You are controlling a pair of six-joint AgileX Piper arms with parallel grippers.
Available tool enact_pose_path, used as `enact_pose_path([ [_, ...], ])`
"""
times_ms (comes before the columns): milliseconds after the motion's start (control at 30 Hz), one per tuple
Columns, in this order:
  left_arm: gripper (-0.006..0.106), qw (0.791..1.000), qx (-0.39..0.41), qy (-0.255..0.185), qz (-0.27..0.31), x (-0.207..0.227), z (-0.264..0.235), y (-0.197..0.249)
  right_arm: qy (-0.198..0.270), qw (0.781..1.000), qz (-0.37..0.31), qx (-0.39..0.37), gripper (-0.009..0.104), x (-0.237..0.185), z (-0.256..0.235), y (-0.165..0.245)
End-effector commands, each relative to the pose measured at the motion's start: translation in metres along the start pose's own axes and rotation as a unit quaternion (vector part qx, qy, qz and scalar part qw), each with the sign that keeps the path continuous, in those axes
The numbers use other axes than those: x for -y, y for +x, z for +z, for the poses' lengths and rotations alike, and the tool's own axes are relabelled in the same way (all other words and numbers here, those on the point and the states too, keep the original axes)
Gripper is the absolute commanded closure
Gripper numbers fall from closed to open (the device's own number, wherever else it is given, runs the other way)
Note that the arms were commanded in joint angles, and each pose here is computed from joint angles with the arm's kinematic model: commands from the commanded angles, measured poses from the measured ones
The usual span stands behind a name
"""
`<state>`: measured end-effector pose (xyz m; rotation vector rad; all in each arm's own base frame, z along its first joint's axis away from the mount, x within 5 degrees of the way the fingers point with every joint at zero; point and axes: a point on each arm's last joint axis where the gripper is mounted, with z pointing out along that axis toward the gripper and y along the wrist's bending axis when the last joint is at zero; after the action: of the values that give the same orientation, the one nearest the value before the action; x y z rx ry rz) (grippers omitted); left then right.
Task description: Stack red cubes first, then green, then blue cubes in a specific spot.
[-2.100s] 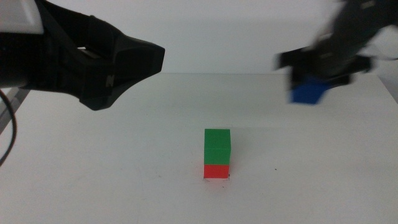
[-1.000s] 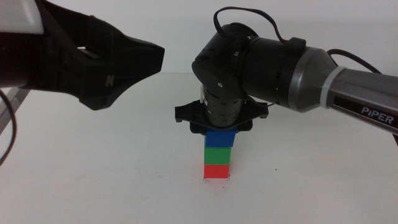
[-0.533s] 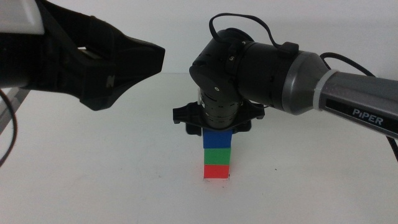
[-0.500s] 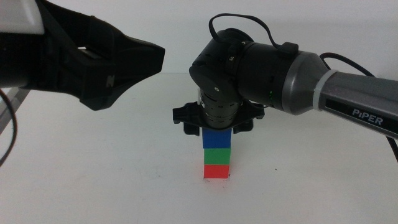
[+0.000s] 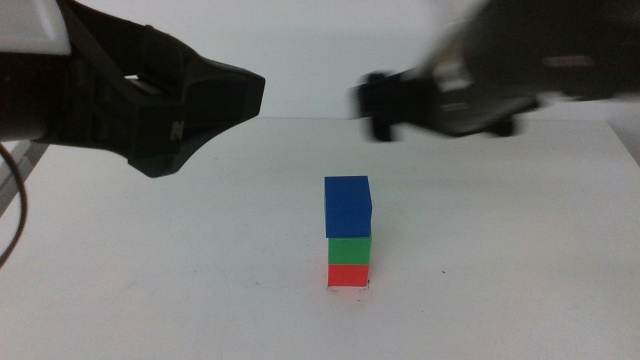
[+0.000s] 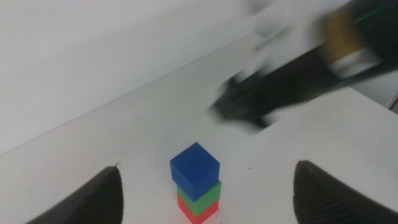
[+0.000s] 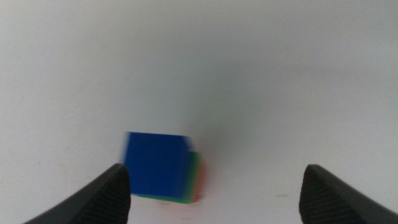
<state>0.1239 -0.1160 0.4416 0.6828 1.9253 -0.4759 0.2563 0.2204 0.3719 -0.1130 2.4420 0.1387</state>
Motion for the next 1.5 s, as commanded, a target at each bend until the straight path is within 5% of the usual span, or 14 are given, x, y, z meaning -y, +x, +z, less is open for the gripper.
enact_pose_path([
  [0, 0.007, 1.000, 0.011, 0.001, -0.001, 0.000, -0.002, -0.003, 0.005, 0.999, -0.014, 0.037, 0.002, 0.041, -0.031, 0.007],
  [333, 0.007, 1.000, 0.011, 0.001, -0.001, 0.000, -0.002, -0.003, -0.024, 0.985, -0.039, 0.167, 0.002, 0.157, -0.077, 0.075],
  [933, 0.007, 1.000, 0.011, 0.005, -0.018, -0.001, -0.005, 0.004, -0.037, 0.980, -0.026, 0.193, 0.002, 0.169, -0.071, 0.087],
  [1033, 0.007, 0.998, 0.019, -0.030, -0.050, -0.016, -0.006, 0.022, -0.038, 0.978, -0.024, 0.202, 0.002, 0.170, -0.064, 0.096],
  [1300, 0.007, 0.964, 0.084, -0.220, -0.121, -0.057, -0.027, 0.137, 0.013, 0.971, -0.022, 0.237, 0.002, 0.194, -0.042, 0.186],
  [1467, 0.007, 0.946, 0.085, -0.272, -0.153, -0.050, -0.029, 0.212, 0.053, 0.953, 0.008, 0.299, 0.002, 0.204, -0.042, 0.242],
])
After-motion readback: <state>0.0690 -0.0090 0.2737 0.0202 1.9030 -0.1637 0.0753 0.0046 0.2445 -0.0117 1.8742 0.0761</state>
